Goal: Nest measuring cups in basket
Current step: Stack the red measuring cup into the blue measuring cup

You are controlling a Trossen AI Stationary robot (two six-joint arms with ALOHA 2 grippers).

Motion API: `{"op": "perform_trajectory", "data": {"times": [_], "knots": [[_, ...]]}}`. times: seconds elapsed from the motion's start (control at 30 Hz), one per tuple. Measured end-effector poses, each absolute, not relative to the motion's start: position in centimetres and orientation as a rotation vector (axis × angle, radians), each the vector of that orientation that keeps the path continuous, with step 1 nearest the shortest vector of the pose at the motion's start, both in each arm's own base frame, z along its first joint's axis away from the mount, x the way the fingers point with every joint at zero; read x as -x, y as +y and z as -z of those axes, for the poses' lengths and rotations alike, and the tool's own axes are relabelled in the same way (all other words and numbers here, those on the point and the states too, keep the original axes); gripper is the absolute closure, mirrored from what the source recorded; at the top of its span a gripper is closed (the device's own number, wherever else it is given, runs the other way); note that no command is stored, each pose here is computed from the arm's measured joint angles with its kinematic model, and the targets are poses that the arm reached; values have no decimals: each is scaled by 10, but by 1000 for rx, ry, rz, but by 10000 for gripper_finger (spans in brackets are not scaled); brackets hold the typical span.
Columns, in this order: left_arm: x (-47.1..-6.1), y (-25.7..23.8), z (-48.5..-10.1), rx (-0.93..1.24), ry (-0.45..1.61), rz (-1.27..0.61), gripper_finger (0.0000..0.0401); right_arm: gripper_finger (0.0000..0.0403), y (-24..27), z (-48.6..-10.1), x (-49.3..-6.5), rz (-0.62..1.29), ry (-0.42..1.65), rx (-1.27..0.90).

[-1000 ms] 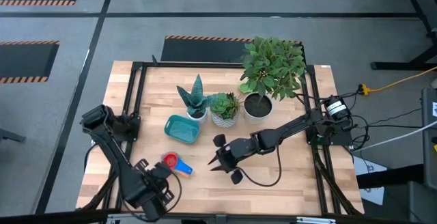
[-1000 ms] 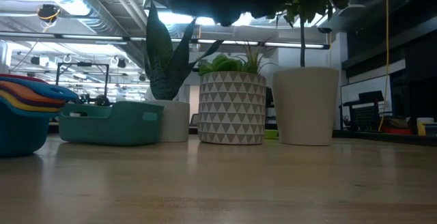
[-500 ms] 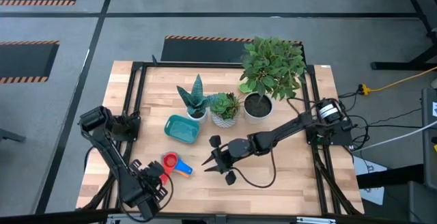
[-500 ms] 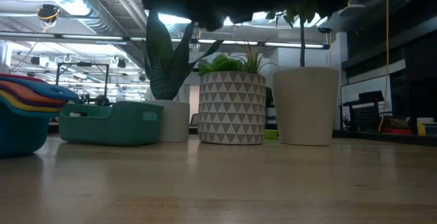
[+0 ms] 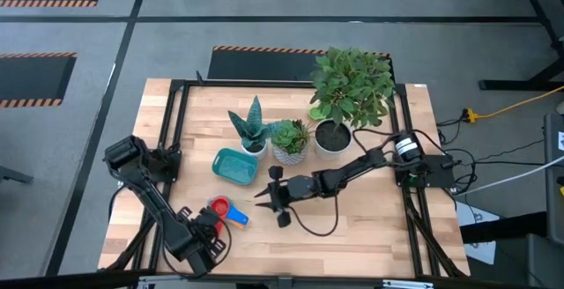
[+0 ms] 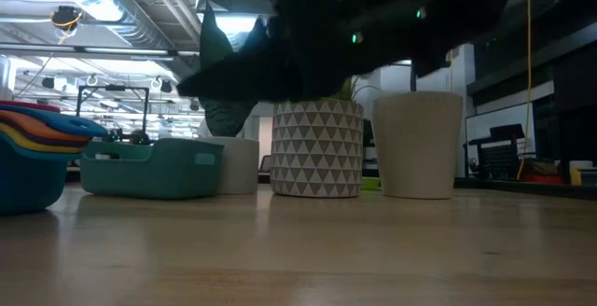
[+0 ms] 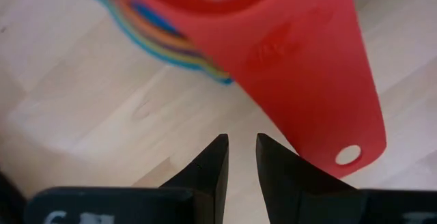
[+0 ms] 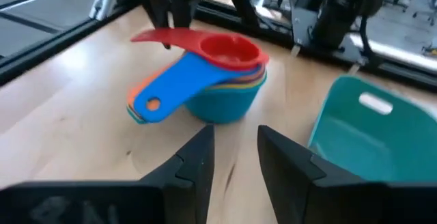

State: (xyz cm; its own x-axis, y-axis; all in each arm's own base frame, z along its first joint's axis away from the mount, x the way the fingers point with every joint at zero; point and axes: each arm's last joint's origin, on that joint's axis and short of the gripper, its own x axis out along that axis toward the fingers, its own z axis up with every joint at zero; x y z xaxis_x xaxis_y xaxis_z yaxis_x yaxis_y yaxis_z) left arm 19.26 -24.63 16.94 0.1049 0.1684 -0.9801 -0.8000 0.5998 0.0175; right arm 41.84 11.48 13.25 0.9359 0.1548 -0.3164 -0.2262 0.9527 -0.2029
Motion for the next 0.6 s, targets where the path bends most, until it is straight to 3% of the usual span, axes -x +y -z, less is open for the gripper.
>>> {"op": "perform_trajectory", "data": {"times": [0.33,0.6], "knots": [[-207,-244,-169,707,1234,-763,332,286,116,-101,-427,-186,307,194],[-225,-239,-170,803,1191,-741,332,286,130,-92,-460,-238,329,193]]}}
